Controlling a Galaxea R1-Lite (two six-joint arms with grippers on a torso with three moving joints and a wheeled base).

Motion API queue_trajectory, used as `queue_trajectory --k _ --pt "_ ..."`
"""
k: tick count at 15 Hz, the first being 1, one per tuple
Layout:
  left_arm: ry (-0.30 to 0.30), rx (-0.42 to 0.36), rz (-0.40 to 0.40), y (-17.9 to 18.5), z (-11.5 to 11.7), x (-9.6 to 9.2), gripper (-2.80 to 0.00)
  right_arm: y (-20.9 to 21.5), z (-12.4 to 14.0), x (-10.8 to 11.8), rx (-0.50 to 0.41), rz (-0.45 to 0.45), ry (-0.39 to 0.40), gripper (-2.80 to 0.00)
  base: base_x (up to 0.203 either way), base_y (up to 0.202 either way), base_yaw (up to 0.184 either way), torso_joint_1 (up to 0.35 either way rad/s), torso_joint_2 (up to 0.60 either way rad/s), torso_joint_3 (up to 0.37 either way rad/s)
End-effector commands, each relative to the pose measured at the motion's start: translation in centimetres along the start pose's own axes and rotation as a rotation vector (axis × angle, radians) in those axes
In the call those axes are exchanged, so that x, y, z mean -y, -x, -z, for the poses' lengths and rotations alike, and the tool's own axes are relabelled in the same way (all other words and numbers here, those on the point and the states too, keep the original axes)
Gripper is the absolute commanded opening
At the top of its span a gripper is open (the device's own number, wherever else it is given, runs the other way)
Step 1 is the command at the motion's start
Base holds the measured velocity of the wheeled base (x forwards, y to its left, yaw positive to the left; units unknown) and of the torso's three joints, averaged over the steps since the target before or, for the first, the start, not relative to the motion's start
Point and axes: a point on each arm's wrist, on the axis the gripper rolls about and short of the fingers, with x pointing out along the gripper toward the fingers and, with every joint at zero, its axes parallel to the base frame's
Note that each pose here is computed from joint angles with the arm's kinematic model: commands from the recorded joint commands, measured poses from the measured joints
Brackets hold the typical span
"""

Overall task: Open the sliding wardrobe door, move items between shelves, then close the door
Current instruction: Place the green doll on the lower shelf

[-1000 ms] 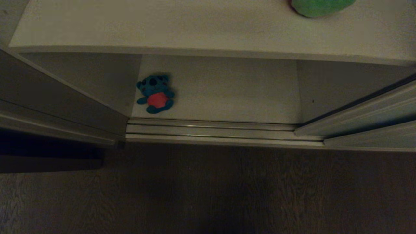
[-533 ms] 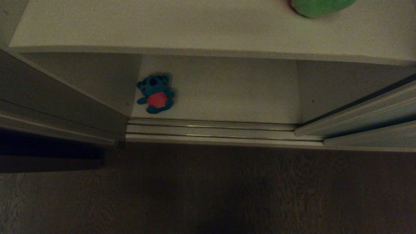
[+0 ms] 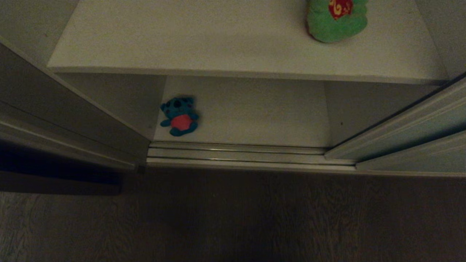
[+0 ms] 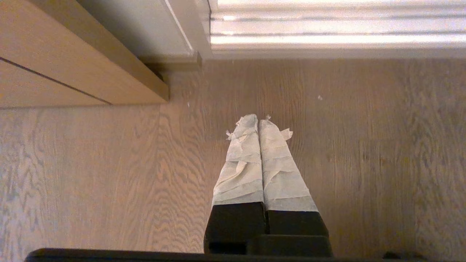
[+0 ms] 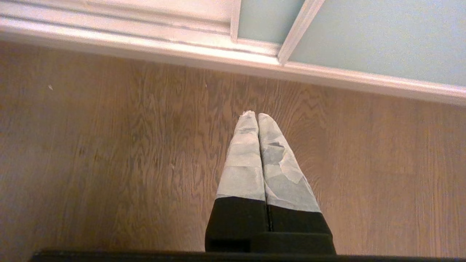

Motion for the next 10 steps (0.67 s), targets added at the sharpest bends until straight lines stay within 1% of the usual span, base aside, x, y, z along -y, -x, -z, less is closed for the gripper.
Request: queue_trajectory --k 1,10 --pt "0.0 -0.002 0.0 -0.03 -0.05 0.0 -2.8 -0.01 0.04 0.0 -0.001 -0.001 0.001 -2.8 0.0 0.0 0.0 0.002 0.0 0.203" --pt "0.006 -0.002 0.0 -0.03 -0.05 0.0 -2.8 -0.01 0.04 0.0 -0.001 -0.001 0.002 -2.8 0.0 0.0 0.0 0.002 0.0 0.201"
